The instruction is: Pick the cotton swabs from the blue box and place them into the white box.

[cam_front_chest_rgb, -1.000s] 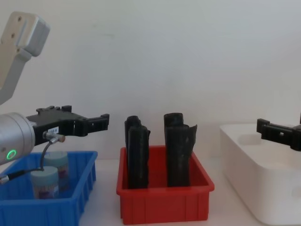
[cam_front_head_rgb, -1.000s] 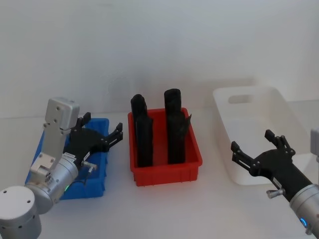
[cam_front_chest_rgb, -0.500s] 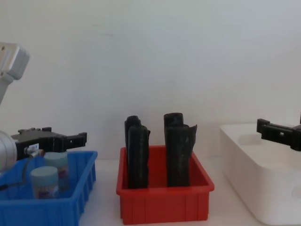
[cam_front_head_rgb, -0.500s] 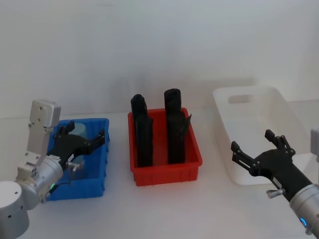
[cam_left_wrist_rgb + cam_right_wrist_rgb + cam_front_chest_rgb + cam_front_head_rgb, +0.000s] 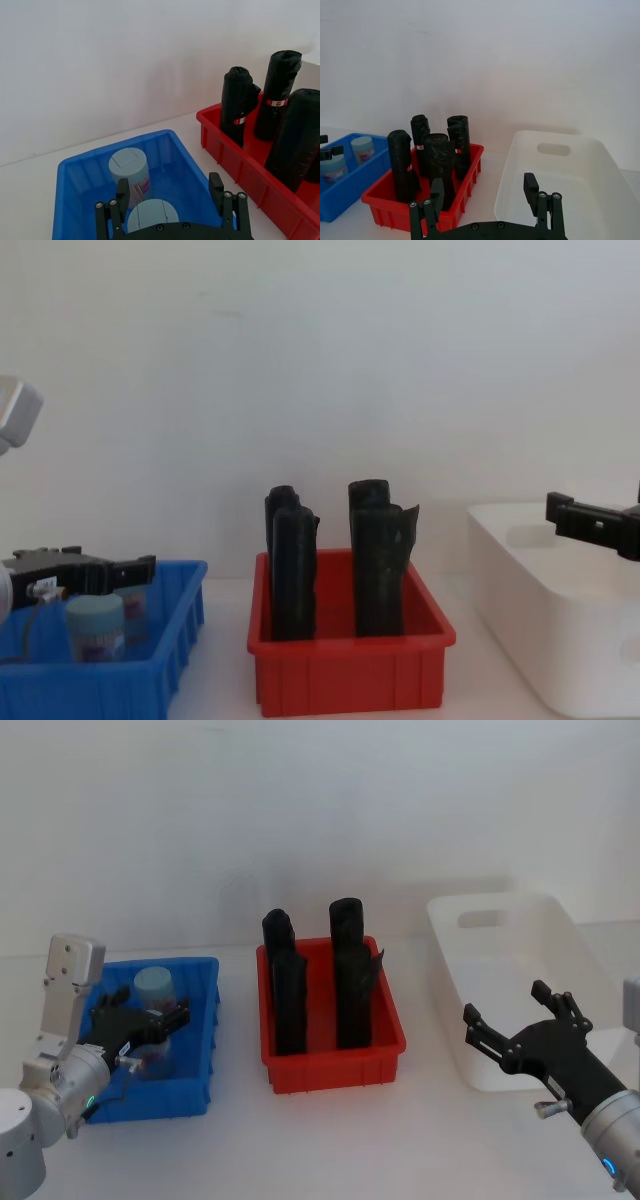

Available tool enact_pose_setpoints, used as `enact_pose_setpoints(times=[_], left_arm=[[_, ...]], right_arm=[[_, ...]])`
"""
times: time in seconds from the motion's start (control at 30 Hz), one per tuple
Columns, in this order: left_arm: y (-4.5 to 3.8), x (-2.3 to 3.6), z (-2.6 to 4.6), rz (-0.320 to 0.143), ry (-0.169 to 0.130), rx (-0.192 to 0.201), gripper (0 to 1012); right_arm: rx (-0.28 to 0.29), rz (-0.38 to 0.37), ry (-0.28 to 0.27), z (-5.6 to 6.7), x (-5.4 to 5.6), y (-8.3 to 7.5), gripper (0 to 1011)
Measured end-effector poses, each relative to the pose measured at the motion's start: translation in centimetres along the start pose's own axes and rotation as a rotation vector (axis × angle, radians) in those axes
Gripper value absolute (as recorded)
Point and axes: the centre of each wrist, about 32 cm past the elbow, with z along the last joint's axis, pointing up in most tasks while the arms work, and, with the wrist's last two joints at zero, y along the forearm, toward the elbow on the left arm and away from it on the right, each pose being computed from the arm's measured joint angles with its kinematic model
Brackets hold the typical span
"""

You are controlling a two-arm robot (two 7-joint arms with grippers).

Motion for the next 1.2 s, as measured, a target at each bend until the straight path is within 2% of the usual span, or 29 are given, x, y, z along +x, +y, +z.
enact_pose_setpoints(times=[0.5,1.07,1.2], left_arm=[[-0.04,1.11,-1.08,0.024,0.003,0.057,999],[-0.36,1.68,-1.79,0.013,0.019,0.088,998],[-0.45,1.79,-1.94,0.005,0.022,0.09,915]], right_arm=[[0.0,0.0,0.0,0.0,0.0,0.0,1002],[0.0,0.0,0.0,0.0,0.0,0.0,1002],[0.0,0.0,0.0,0.0,0.0,0.0,1002]])
